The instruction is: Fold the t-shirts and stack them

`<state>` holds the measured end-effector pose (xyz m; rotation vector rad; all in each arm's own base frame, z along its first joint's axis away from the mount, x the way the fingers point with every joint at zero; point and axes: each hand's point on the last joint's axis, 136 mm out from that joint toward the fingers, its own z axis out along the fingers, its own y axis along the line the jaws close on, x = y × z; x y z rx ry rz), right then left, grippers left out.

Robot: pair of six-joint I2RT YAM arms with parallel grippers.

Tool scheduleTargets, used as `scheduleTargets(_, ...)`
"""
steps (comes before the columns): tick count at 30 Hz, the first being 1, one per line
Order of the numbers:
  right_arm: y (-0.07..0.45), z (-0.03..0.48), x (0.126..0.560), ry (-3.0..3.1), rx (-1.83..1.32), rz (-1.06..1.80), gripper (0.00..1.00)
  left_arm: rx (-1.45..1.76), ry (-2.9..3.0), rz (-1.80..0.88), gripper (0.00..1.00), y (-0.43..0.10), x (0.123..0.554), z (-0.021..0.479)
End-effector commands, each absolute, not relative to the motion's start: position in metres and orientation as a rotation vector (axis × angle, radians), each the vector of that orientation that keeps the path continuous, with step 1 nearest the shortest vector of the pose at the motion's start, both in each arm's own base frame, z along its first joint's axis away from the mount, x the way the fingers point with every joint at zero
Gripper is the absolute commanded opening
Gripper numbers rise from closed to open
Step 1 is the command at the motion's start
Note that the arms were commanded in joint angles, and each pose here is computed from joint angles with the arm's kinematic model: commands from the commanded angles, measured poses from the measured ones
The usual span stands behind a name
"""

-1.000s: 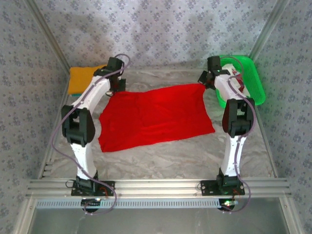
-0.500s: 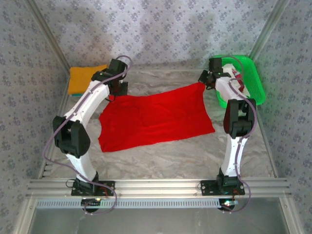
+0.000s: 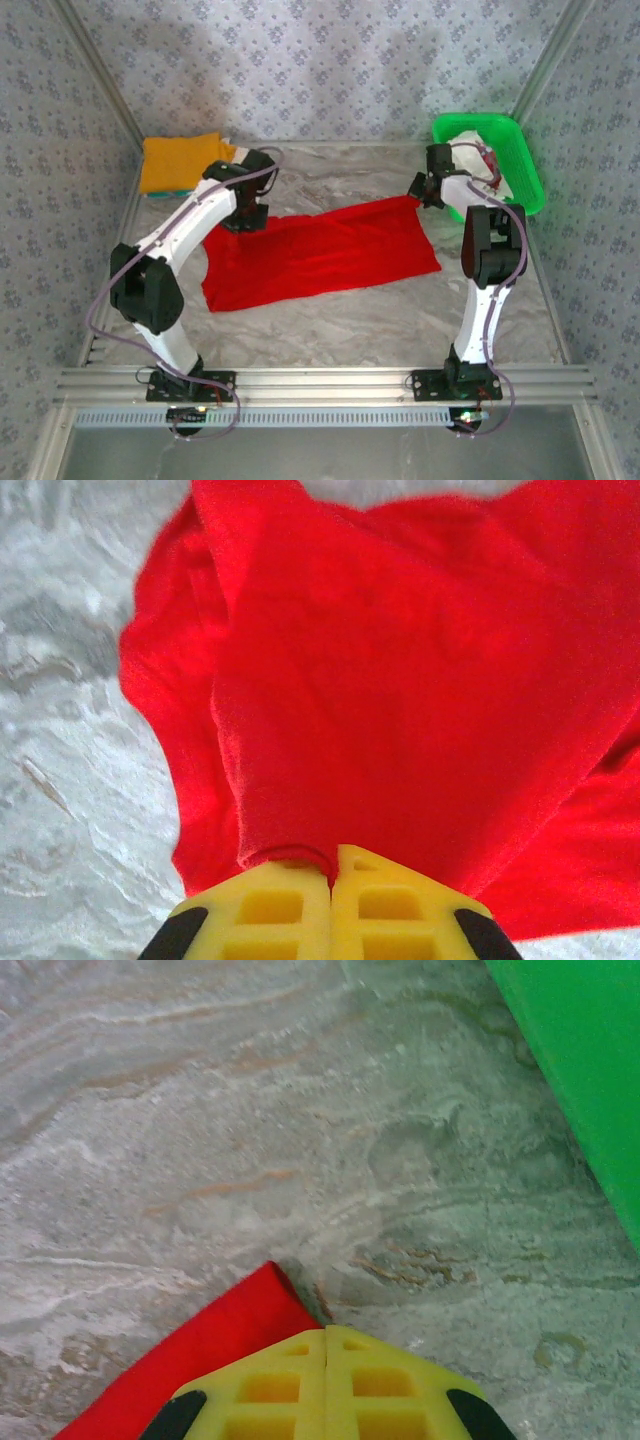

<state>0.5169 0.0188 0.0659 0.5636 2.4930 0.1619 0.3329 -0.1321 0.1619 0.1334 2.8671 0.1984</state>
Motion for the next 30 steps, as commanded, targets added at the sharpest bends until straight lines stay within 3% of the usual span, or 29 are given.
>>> scheduleTargets(1, 0.007, 0.094, 0.515, 2.428, 0.595, 0.133, 0.0, 0.099, 2.914, 0.236, 0.0, -0.127, 0.31, 0.167)
scheduleTargets(11, 0.006, 0.101, 0.502, 2.434, 0.6, 0.152, 0.0, 0.097, 2.95, 0.278, 0.0, -0.121, 0.286, 0.169)
scheduleTargets(21, 0.003, 0.072, 0.477, 2.51, 0.61, 0.098, 0.02, 0.116, 3.024, 0.265, 0.0, -0.129, 0.264, 0.146)
scheduleTargets(22, 0.002, 0.07, 0.474, 2.517, 0.62, 0.093, 0.13, 0.11, 3.031, 0.266, 0.03, -0.129, 0.262, 0.143)
scheduleTargets(23, 0.002, 0.069, 0.473, 2.52, 0.622, 0.094, 0.18, 0.1, 3.036, 0.267, 0.15, -0.129, 0.26, 0.142)
scheduleTargets(26, 0.001, 0.078, 0.466, 2.524, 0.637, 0.089, 0.25, 0.088, 3.012, 0.245, 0.35, -0.131, 0.256, 0.15)
scheduleTargets(30, -0.007, 0.114, 0.459, 2.472, 0.649, 0.047, 0.29, 0.066, 2.895, 0.038, 0.42, -0.142, 0.255, 0.188)
